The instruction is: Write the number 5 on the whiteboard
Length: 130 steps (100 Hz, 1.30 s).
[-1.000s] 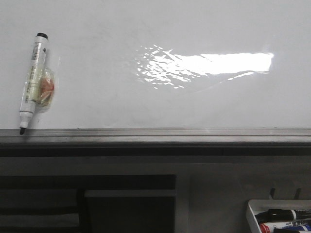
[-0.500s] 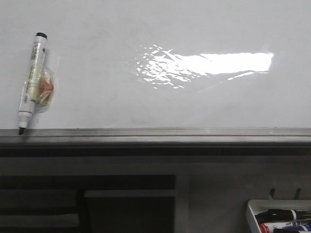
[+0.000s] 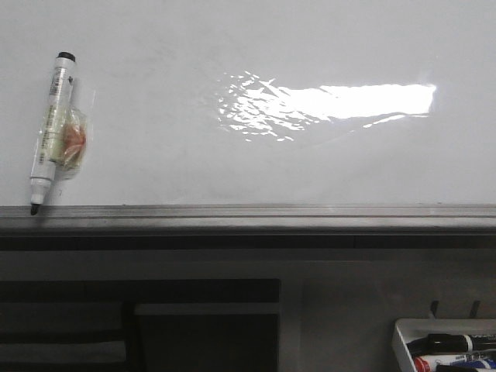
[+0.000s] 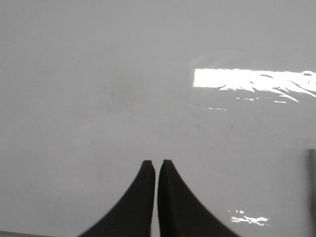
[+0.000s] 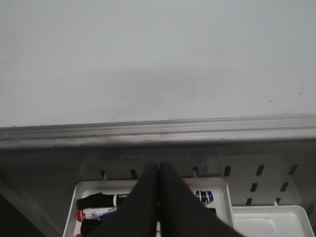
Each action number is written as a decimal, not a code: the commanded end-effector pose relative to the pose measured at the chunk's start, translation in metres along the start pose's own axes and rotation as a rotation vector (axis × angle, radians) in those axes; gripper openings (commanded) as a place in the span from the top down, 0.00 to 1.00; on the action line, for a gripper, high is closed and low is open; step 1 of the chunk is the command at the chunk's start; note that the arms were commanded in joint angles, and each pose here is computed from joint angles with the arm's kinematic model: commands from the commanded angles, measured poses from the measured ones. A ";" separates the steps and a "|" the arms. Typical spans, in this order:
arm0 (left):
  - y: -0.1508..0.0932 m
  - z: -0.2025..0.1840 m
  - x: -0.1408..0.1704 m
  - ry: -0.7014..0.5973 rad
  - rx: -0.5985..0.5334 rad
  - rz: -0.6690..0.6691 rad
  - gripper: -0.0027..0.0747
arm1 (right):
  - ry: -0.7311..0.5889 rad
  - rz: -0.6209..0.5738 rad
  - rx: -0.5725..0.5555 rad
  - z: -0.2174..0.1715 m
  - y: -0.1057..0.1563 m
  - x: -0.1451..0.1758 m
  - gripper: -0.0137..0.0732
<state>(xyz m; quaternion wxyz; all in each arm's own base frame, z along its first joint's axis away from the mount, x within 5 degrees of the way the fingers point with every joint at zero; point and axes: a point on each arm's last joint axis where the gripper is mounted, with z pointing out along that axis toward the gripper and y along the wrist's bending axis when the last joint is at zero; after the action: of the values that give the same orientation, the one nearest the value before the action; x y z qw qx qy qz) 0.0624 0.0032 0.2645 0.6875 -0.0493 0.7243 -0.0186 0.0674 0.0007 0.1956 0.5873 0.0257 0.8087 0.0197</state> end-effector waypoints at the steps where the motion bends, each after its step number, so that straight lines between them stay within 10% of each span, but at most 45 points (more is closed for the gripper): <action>1: -0.003 0.003 -0.020 -0.075 0.022 0.003 0.99 | -0.044 0.004 0.007 0.004 0.000 -0.023 0.90; 14: -0.003 0.006 -0.020 -0.065 0.014 0.048 0.96 | -0.071 0.062 0.006 0.012 0.000 -0.034 0.90; 41: -0.004 0.017 -0.019 -0.062 0.022 0.080 0.33 | -0.092 0.063 0.014 0.016 0.000 -0.040 0.90; 82: -0.012 0.040 -0.023 -0.090 0.101 0.070 0.33 | -0.154 0.064 0.019 0.016 -0.001 -0.046 0.90; 130: -0.079 0.067 0.009 0.124 0.551 0.055 0.45 | -0.159 0.064 0.020 0.016 -0.001 -0.046 0.90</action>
<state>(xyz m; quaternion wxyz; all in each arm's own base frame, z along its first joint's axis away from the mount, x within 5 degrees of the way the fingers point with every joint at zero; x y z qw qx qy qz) 0.1270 -0.0599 0.2474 0.6121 0.1612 0.7593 -0.1508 0.0918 -0.0016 0.2160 0.6081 0.0554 0.7913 0.0324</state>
